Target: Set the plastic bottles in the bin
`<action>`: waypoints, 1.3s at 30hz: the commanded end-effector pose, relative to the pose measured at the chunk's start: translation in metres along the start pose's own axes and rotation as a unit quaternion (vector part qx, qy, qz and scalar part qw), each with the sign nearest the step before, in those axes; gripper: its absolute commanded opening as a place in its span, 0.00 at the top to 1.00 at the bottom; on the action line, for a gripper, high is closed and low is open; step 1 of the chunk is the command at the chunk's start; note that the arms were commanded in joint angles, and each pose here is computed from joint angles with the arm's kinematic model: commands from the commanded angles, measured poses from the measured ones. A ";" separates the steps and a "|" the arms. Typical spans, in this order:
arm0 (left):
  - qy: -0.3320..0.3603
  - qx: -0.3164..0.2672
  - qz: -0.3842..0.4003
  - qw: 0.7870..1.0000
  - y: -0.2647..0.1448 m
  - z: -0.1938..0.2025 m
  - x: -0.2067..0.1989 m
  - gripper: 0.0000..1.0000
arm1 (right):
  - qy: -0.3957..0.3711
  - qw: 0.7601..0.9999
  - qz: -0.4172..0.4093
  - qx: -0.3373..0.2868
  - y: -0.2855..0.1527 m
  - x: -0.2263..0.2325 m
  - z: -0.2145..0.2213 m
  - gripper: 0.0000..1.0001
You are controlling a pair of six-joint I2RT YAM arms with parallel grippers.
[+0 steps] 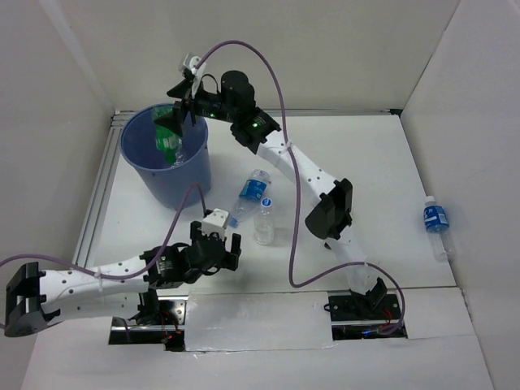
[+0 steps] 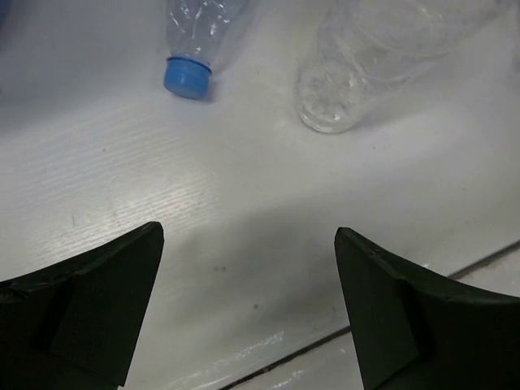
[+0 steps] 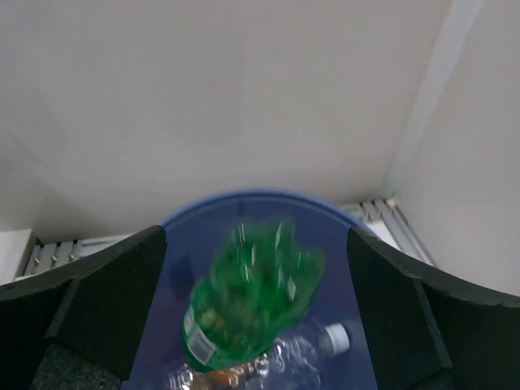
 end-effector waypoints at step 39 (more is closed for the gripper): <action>0.087 -0.024 -0.053 0.995 0.154 -0.130 -0.007 0.90 | 0.313 0.867 0.273 0.275 -0.461 -0.003 0.074 0.30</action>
Point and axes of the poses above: each gripper's point midway between its finger pads, its own y axis out along the fingers, its own x axis along the line the jaws close on, z = x × y, the point moved 9 cm from there along -y, back along the fingers, and after that the axes turned 7 degrees about -y, right-handed, at the moved point
